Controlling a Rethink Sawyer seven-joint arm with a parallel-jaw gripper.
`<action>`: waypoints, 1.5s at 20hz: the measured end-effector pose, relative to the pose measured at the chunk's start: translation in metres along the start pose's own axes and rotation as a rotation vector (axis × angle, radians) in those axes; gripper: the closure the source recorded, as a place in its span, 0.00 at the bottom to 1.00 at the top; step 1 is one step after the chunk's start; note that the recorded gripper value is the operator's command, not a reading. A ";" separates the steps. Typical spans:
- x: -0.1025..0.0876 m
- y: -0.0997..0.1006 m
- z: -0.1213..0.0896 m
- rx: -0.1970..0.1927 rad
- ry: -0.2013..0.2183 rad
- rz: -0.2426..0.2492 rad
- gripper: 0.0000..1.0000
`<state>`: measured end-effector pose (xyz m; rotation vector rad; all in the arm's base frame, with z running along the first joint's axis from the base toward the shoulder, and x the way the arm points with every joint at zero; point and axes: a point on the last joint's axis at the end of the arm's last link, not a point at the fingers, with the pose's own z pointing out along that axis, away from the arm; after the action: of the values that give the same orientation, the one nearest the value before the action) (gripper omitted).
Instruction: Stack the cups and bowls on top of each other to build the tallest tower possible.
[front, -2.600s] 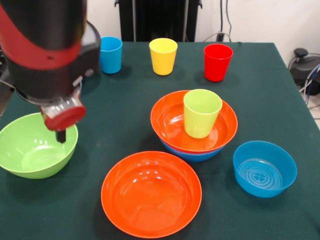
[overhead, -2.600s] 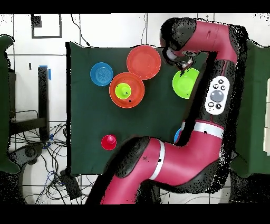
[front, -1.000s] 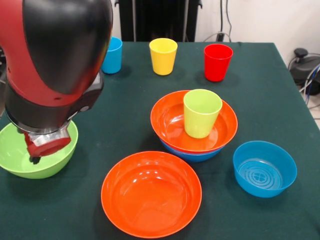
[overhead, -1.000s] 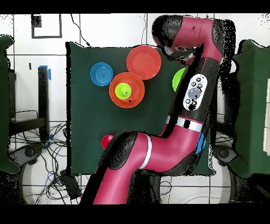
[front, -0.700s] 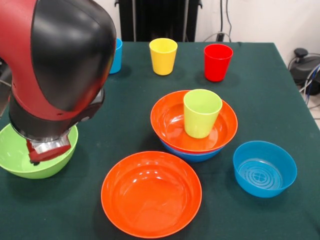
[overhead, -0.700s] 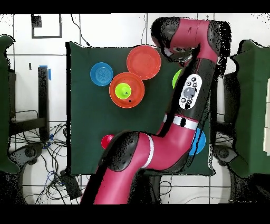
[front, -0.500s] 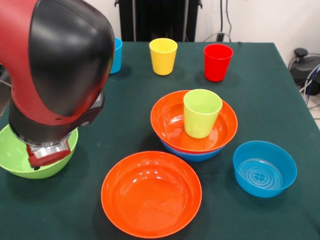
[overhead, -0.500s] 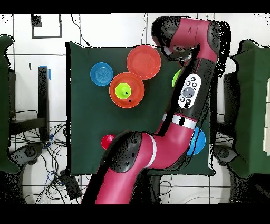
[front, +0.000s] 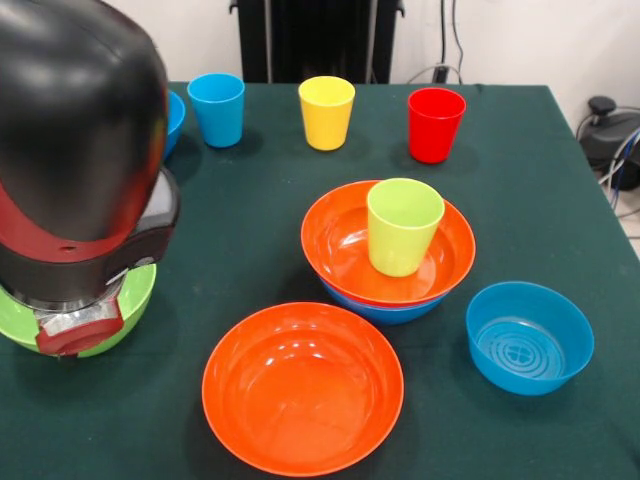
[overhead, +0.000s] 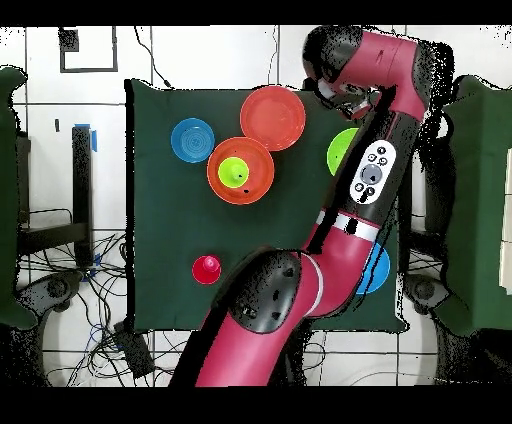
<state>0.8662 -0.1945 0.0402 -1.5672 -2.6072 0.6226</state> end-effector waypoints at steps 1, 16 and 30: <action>-0.002 0.001 0.000 -0.014 0.014 0.001 0.00; 0.012 0.019 0.004 -0.060 0.065 -0.021 0.00; 0.031 0.035 0.016 -0.063 0.075 -0.056 0.00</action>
<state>0.8763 -0.1590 0.0080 -1.4968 -2.6301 0.4732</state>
